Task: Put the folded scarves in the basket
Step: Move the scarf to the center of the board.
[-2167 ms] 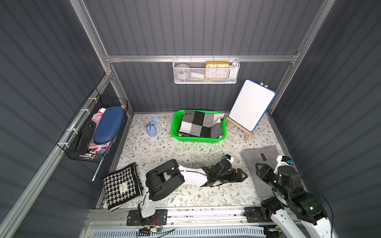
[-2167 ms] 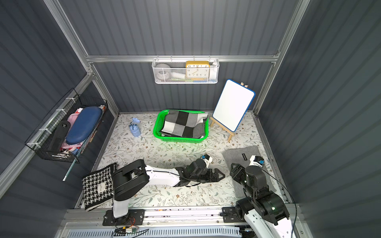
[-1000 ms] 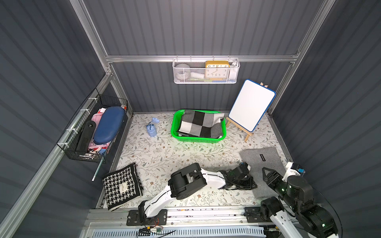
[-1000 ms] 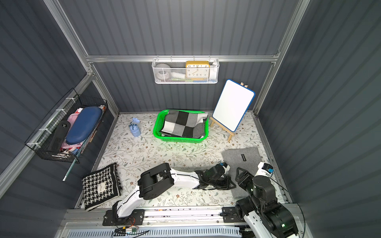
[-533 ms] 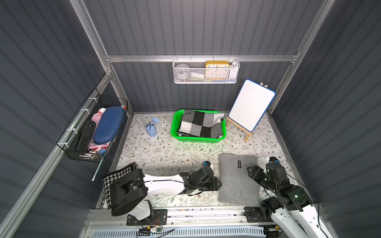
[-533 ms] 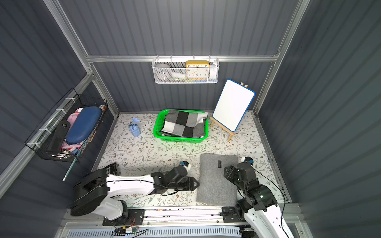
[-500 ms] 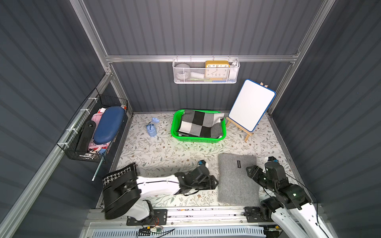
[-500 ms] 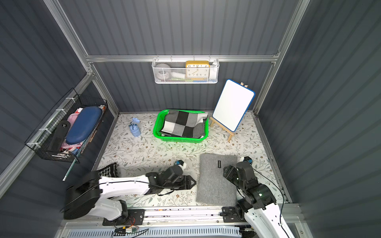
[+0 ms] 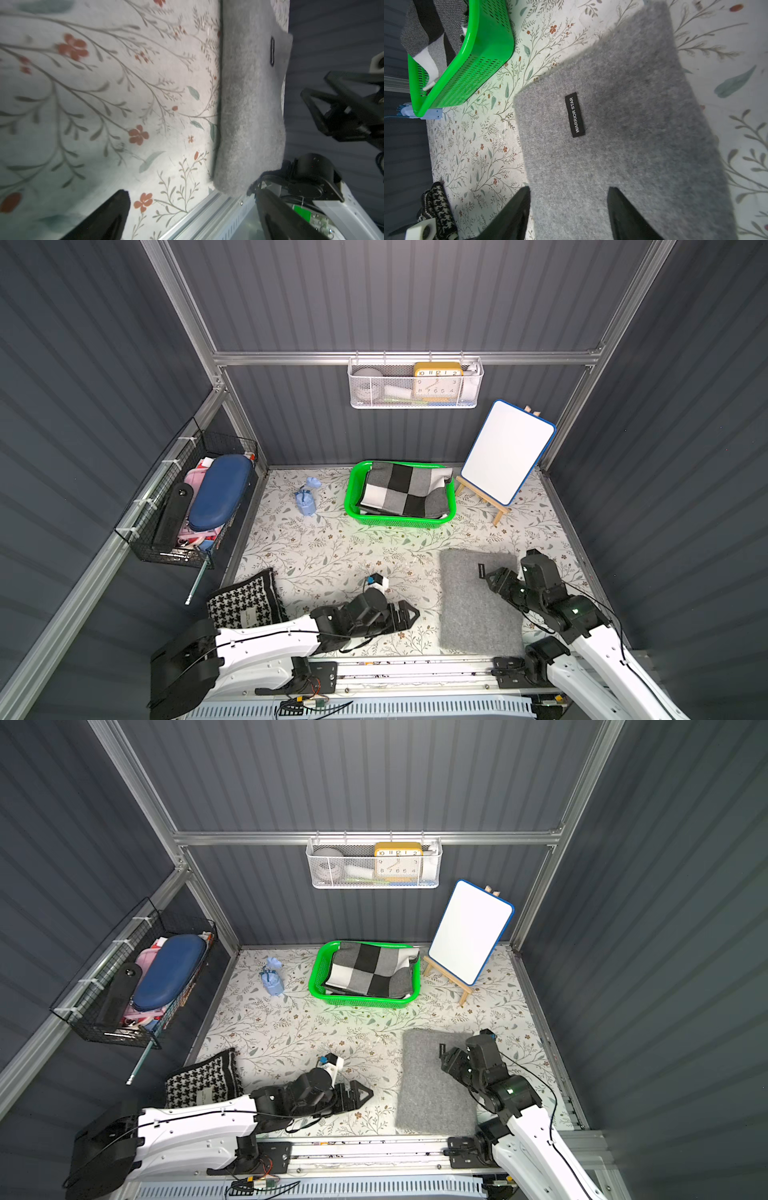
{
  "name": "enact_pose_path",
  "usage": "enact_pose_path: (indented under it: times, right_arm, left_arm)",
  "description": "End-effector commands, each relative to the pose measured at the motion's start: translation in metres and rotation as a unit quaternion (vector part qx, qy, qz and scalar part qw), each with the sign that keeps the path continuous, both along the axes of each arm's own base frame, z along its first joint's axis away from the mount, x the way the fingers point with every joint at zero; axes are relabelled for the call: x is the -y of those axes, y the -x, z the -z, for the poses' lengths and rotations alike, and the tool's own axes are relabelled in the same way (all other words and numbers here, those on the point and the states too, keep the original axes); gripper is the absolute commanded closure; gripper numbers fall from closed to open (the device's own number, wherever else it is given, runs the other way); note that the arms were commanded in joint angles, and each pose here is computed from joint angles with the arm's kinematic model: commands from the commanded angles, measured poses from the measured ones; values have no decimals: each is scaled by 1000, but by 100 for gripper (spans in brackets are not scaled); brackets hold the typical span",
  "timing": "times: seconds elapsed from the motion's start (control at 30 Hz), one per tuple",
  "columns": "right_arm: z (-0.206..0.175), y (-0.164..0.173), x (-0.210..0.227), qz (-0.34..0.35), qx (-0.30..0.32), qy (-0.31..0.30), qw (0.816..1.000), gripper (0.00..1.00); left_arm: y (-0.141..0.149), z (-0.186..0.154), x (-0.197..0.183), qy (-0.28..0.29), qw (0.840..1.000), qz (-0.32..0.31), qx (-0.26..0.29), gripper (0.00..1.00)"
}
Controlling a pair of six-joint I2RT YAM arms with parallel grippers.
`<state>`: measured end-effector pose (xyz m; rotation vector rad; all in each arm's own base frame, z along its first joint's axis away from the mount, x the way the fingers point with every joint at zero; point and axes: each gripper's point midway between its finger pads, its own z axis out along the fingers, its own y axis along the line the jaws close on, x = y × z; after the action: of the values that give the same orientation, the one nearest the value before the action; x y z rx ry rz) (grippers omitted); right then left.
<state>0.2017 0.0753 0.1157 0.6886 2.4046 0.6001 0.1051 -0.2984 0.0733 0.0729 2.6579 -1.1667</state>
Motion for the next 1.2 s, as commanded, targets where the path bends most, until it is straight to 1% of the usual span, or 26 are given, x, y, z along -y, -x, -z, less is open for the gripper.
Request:
enact_pose_path:
  times: [0.0, 0.13, 0.27, 0.33, 0.43, 0.53, 0.6, 0.67, 0.77, 0.83, 0.9, 0.97, 1.03, 1.07, 1.1, 1.13, 1.17]
  right_arm:
    - [9, 6, 2, 5, -6, -2, 1000, 37]
    - [12, 9, 2, 9, -6, -10, 1000, 37]
    - [13, 12, 3, 9, -8, -8, 1000, 37]
    - [14, 12, 3, 9, -7, -8, 1000, 37]
    - [17, 12, 3, 10, -10, -9, 1000, 37]
    - [18, 13, 3, 10, -10, -9, 1000, 37]
    - [18, 13, 3, 11, -10, -9, 1000, 37]
    - [18, 13, 3, 11, -9, -9, 1000, 37]
    - [21, 13, 3, 11, -9, -9, 1000, 37]
    - [23, 13, 3, 12, -11, -9, 1000, 37]
    - [23, 14, 2, 10, -12, -11, 1000, 37]
    - [24, 15, 2, 7, -14, -12, 1000, 36]
    - [24, 15, 2, 6, -12, -11, 1000, 37]
    - [23, 16, 2, 6, -12, -10, 1000, 36]
    - [24, 16, 2, 5, -12, -11, 1000, 36]
    - [24, 16, 2, 4, -12, -11, 1000, 36]
    - [25, 16, 2, 4, -12, -10, 1000, 36]
  left_arm:
    - [8, -21, 42, 35, 999, 39, 10, 1]
    - [18, -7, 73, 40, 996, 74, -12, 1]
    - [23, 11, 91, 15, 995, 90, -35, 2]
    - [23, 19, 95, 4, 995, 92, -43, 6]
    - [25, 31, 98, -5, 994, 90, -62, 16]
    - [30, 43, 98, -23, 992, 92, -86, 29]
    - [32, 47, 94, -41, 990, 94, -100, 46]
    - [25, 45, 89, -53, 991, 87, -89, 62]
    - [16, 38, 85, -49, 993, 84, -73, 80]
    - [8, 35, 80, -49, 993, 80, -65, 91]
    - [-5, 37, 66, -64, 994, 66, -65, 99]
    - [-20, 39, 46, -81, 994, 46, -61, 100]
    - [-41, 36, 19, -97, 994, 15, -43, 99]
    - [-53, 34, 2, -109, 994, -3, -32, 95]
    - [-67, 29, -14, -116, 993, -23, -20, 88]
    - [-78, 26, -30, -123, 991, -44, -14, 80]
    - [-90, 20, -46, -125, 990, -67, -6, 57]
